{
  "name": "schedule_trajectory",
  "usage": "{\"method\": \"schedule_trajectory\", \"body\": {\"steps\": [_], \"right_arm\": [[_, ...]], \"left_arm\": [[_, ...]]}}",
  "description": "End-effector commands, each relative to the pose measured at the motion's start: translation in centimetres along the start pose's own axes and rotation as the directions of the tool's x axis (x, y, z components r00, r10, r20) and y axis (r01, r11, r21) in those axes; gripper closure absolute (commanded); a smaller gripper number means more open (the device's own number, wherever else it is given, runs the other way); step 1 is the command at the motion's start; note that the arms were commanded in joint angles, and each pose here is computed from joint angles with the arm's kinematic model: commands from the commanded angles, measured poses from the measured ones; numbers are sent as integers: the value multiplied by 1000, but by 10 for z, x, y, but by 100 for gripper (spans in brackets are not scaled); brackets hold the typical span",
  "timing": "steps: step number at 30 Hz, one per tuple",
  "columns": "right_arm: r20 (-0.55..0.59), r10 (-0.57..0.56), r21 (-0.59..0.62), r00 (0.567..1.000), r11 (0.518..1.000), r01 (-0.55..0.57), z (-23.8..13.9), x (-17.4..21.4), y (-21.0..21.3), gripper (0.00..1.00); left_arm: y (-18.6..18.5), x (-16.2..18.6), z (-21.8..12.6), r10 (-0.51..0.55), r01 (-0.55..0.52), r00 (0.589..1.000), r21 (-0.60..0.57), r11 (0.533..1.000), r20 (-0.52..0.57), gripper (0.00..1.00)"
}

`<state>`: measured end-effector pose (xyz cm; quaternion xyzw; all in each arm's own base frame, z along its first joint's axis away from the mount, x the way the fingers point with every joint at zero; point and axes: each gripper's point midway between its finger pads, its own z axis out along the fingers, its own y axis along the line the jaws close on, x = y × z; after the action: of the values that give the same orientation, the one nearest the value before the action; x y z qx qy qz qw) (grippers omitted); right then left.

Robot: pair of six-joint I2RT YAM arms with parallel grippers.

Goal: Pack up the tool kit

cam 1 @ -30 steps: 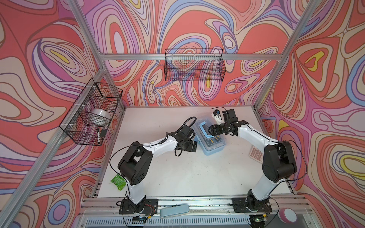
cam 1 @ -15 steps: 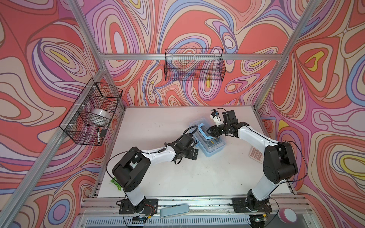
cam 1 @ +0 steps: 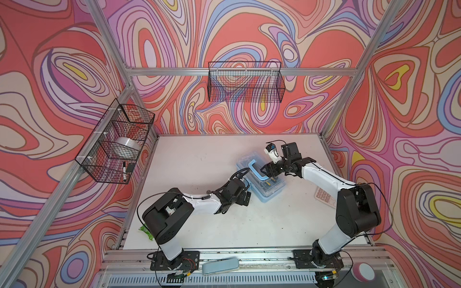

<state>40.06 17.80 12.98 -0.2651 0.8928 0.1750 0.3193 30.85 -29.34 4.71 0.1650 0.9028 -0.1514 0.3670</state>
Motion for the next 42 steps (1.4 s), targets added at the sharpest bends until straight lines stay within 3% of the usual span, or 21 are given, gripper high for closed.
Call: {"method": "schedule_trajectory", "body": {"steps": [1,17,28,42], "right_arm": [[-200,53,-52,978,997,-65,8,59,18,35],[-196,59,-51,979,996,-70,10,58,17,34],[-209,59,-55,976,996,-72,12,65,18,34],[-209,67,-63,976,995,-82,14,67,19,33]], "left_arm": [[-6,-16,3,10,-10,995,-3,1000,96,0],[-4,-15,23,39,-22,988,-112,993,151,0],[8,-32,28,36,18,968,-212,977,249,0],[27,-48,6,47,57,948,-312,949,315,0]]}}
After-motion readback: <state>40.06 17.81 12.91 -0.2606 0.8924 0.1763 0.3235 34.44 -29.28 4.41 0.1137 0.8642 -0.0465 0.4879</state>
